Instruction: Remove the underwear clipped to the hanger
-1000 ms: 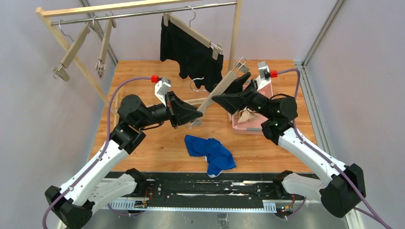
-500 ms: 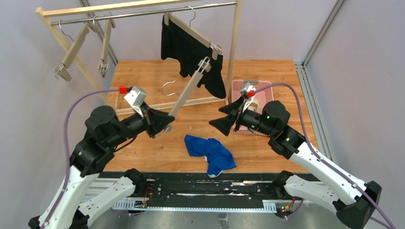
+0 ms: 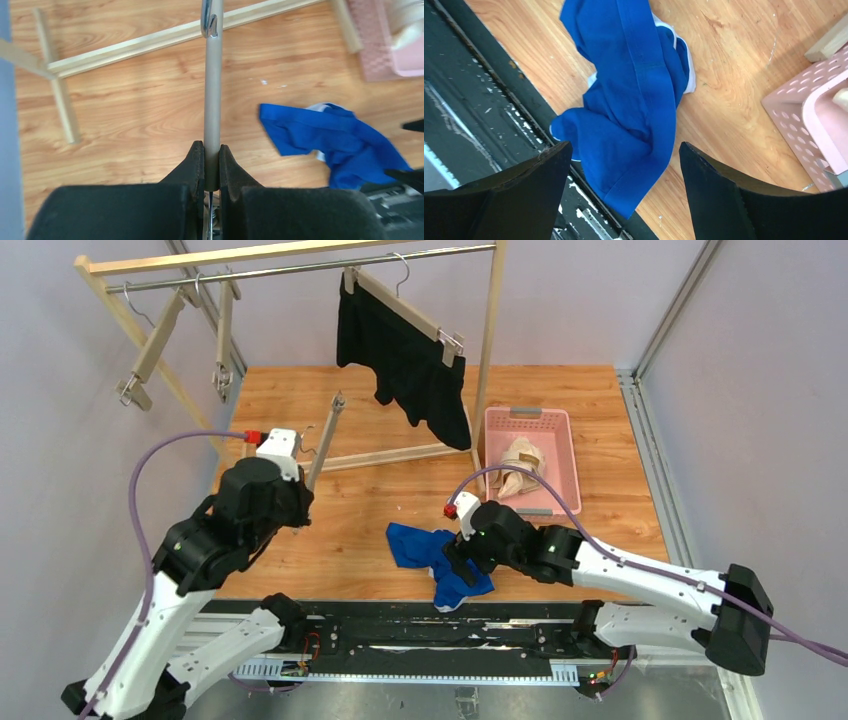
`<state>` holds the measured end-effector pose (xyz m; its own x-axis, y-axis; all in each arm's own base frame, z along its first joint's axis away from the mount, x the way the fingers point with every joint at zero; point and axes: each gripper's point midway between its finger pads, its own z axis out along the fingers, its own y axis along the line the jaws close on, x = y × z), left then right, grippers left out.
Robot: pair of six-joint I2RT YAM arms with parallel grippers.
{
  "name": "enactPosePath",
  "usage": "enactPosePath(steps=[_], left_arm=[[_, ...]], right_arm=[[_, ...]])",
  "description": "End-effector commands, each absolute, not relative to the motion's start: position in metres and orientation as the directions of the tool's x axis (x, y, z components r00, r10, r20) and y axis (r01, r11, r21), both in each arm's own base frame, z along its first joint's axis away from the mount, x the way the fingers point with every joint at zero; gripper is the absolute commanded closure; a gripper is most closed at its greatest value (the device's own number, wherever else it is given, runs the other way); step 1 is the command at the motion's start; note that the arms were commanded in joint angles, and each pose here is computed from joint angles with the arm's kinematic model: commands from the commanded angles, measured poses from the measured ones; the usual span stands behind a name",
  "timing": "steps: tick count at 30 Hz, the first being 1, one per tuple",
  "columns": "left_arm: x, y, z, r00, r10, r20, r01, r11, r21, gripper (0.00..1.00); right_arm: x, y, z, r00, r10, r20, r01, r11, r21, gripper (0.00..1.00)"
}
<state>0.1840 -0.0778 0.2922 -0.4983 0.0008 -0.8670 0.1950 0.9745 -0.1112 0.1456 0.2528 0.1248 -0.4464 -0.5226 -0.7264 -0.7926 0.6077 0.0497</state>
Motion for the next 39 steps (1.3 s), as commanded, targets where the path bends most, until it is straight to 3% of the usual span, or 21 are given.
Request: enactPosePath(steps=[1, 6, 16, 19, 21, 22, 23, 31, 35, 39], left_arm=[[0.211, -0.054, 0.296, -0.476, 0.04, -0.879, 0.034, 0.999, 0.027, 1.0], [0.236, -0.068, 0.315, -0.417, 0.025, -0.909, 0.034, 0.999, 0.011, 1.0], [0.265, -0.069, 0.365, -0.369, 0.058, -0.928, -0.005, 0.998, 0.065, 1.0], [0.272, -0.066, 0.379, -0.365, 0.046, -0.93, 0.001, 0.999, 0.049, 1.0], [0.275, -0.062, 0.385, -0.361, 0.034, -0.932, -0.002, 0.999, 0.038, 1.0], [0.277, -0.059, 0.387, -0.361, 0.03, -0.932, -0.008, 0.999, 0.035, 1.0], [0.278, -0.056, 0.389, -0.362, 0.028, -0.932, -0.011, 0.999, 0.034, 1.0], [0.278, -0.051, 0.414, -0.336, 0.019, -0.942, 0.001, 1.0, 0.02, 1.0], [0.274, -0.053, 0.429, -0.302, 0.009, -0.953, 0.023, 1.0, 0.002, 1.0], [0.275, -0.054, 0.441, -0.278, 0.01, -0.96, 0.042, 0.999, -0.002, 1.0]], right_arm=[[0.149, 0.249, 0.107, -0.47, -0.543, -0.695, -0.762, 0.647, 0.01, 0.2], [0.141, 0.26, 0.079, -0.487, -0.591, -0.643, -0.79, 0.612, 0.035, 0.2], [0.12, 0.26, 0.007, -0.556, -0.711, -0.431, -0.799, 0.6, 0.04, 0.2], [0.121, 0.262, 0.004, -0.555, -0.722, -0.413, -0.798, 0.603, 0.02, 0.38], [0.126, 0.259, 0.007, -0.564, -0.719, -0.406, -0.784, 0.621, -0.011, 0.67], [0.13, 0.258, 0.012, -0.565, -0.715, -0.411, -0.776, 0.63, -0.029, 0.88], [0.133, 0.257, 0.019, -0.567, -0.71, -0.418, -0.766, 0.641, -0.048, 0.98], [0.176, 0.225, 0.138, -0.482, -0.584, -0.653, -0.622, 0.753, -0.215, 1.0], [0.201, 0.19, 0.211, -0.379, -0.461, -0.802, -0.453, 0.849, -0.273, 0.99], [0.222, 0.149, 0.257, -0.325, -0.355, -0.877, -0.268, 0.924, -0.274, 0.99]])
